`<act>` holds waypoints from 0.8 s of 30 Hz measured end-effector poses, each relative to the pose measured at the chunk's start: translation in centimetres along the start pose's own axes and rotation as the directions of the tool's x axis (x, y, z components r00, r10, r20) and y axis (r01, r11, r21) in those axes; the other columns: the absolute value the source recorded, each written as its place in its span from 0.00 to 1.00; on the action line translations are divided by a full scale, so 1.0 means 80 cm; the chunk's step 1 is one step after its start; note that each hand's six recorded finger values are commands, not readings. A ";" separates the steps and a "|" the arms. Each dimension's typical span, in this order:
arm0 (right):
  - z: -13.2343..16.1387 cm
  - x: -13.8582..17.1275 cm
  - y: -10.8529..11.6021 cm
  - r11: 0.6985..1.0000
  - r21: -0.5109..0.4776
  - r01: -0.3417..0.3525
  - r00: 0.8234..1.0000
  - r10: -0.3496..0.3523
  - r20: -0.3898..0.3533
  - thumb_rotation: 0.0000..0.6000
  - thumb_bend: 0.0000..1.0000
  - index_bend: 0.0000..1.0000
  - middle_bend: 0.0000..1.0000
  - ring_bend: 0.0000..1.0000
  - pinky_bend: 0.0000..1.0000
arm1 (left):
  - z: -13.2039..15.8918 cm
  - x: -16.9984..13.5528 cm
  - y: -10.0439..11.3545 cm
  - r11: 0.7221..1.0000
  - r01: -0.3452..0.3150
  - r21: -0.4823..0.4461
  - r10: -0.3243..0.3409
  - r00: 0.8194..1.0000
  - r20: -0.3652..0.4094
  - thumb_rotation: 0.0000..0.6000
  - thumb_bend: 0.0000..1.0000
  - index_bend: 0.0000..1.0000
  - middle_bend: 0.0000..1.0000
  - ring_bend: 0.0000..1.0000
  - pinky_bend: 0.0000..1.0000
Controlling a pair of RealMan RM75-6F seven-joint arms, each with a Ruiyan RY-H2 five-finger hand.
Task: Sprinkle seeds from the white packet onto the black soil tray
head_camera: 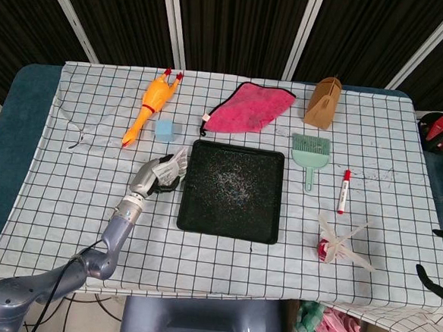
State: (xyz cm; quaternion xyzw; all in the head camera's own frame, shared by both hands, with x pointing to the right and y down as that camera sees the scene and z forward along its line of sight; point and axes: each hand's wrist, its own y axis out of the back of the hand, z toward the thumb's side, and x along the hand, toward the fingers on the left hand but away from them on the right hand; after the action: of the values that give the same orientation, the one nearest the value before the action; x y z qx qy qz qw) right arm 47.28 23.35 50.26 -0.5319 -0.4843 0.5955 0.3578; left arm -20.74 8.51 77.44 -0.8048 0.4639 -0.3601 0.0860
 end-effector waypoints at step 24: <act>-0.001 -0.001 -0.001 1.000 0.001 -0.005 1.000 0.005 0.001 1.00 0.19 0.26 0.04 0.15 0.33 | -0.004 -0.002 0.008 0.999 -0.023 0.032 0.022 1.000 0.013 1.00 0.57 0.34 0.38 0.27 0.46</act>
State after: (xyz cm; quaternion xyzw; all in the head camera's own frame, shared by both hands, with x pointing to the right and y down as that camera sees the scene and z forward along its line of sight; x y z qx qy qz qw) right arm 47.33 23.33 50.39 -0.5327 -0.4828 0.5968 0.3563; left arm -21.41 8.35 77.28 -0.8004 0.4664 -0.3614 0.1060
